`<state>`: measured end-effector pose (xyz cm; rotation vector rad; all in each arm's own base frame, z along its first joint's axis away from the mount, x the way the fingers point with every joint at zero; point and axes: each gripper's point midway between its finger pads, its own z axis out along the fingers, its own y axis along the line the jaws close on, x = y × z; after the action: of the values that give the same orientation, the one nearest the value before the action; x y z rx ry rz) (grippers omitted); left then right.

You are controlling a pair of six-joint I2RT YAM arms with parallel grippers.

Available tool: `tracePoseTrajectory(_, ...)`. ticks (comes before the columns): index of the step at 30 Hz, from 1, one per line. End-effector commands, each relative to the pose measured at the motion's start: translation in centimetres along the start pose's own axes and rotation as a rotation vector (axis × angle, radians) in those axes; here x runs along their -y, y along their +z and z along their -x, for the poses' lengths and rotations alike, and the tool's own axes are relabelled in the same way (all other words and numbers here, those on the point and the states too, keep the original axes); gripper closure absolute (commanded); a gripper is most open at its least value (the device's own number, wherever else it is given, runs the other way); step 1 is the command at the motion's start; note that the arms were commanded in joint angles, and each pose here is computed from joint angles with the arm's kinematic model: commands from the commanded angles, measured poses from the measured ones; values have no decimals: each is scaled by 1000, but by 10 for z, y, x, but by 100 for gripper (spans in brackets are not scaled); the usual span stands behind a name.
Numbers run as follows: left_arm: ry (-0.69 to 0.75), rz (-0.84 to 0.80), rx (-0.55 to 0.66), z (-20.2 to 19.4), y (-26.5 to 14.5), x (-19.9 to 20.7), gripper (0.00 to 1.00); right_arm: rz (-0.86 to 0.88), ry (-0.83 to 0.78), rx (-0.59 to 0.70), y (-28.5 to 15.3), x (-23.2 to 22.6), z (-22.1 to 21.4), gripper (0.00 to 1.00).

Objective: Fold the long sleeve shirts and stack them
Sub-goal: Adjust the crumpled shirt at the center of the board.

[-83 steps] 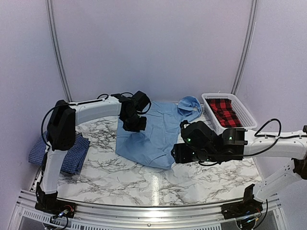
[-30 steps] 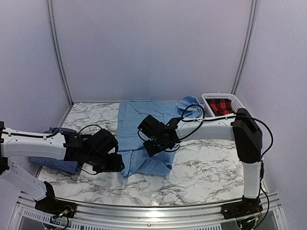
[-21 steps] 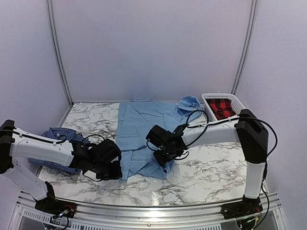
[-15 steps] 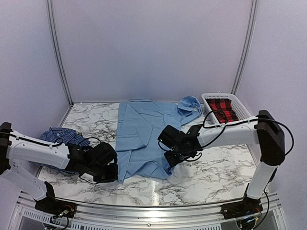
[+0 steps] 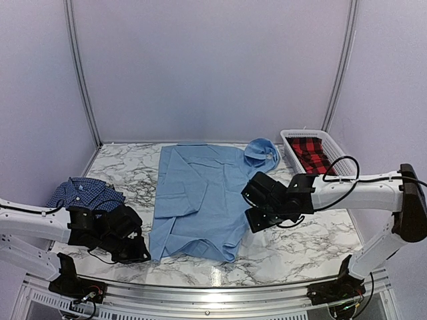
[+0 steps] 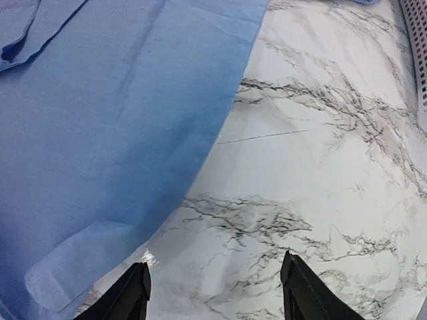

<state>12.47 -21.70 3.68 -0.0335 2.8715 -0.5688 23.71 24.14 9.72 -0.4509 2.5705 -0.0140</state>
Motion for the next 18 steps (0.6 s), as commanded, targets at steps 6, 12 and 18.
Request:
tracePoseTrajectory(6, 63, 70, 47, 15, -32, 1, 73, 9, -54, 48, -14, -74, 14, 29)
tracePoseTrajectory(12, 161, 72, 151, 58, -58, 48, 59, -83, -91, 9, 8, -78, 2, 19)
tracePoseTrajectory(18, 296, 69, 142, 94, -27, 111, 50, -148, -63, -78, 13, -36, -49, 16)
